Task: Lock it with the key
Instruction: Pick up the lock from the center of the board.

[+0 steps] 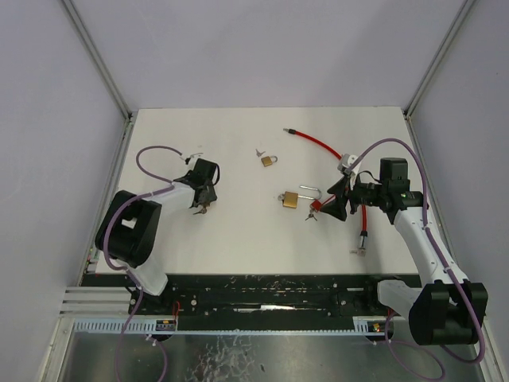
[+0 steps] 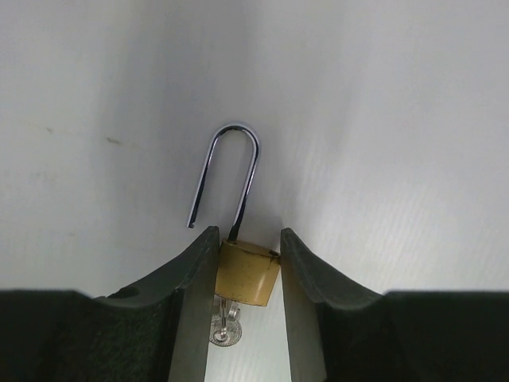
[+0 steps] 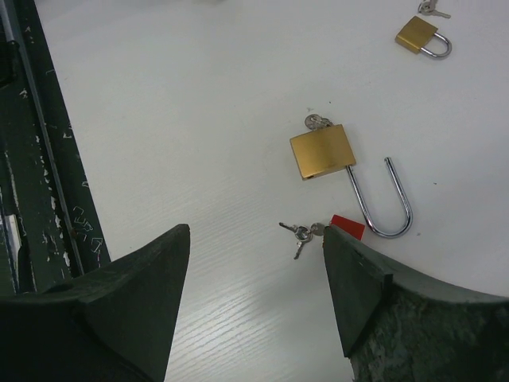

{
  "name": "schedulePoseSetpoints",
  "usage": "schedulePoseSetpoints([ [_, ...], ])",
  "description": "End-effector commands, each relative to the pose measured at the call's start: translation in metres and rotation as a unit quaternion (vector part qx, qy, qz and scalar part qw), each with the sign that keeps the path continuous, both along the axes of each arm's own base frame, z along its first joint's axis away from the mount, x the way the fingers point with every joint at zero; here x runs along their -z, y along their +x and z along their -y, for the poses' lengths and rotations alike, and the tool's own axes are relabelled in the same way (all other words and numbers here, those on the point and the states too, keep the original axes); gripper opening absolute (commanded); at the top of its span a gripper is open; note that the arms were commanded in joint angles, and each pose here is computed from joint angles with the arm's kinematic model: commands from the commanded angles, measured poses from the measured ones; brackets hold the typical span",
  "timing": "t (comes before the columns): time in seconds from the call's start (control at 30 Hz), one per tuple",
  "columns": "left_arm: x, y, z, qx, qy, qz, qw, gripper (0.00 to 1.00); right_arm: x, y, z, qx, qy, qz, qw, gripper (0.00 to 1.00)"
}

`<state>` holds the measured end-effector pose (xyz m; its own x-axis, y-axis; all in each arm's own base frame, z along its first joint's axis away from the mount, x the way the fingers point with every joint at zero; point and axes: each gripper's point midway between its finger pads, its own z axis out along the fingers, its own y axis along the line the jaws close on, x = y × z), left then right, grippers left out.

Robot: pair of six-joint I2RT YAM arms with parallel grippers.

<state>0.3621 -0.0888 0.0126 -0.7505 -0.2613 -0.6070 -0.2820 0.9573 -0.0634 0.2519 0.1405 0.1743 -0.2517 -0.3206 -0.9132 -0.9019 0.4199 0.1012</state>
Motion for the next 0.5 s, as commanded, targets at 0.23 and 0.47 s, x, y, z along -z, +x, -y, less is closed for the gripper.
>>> schedulePoseSetpoints([
  [0.23, -0.037, -0.027, 0.096, 0.197, -0.129, 0.053, 0.97, 0.04, -0.009, -0.014, -0.012, -0.054, 0.039, 0.023, 0.998, 0.74],
  [0.47, -0.052, -0.046, 0.16, 0.338, -0.193, 0.073, 0.919, 0.01, -0.006, -0.024, -0.016, -0.092, 0.042, 0.049, 0.994, 0.73],
])
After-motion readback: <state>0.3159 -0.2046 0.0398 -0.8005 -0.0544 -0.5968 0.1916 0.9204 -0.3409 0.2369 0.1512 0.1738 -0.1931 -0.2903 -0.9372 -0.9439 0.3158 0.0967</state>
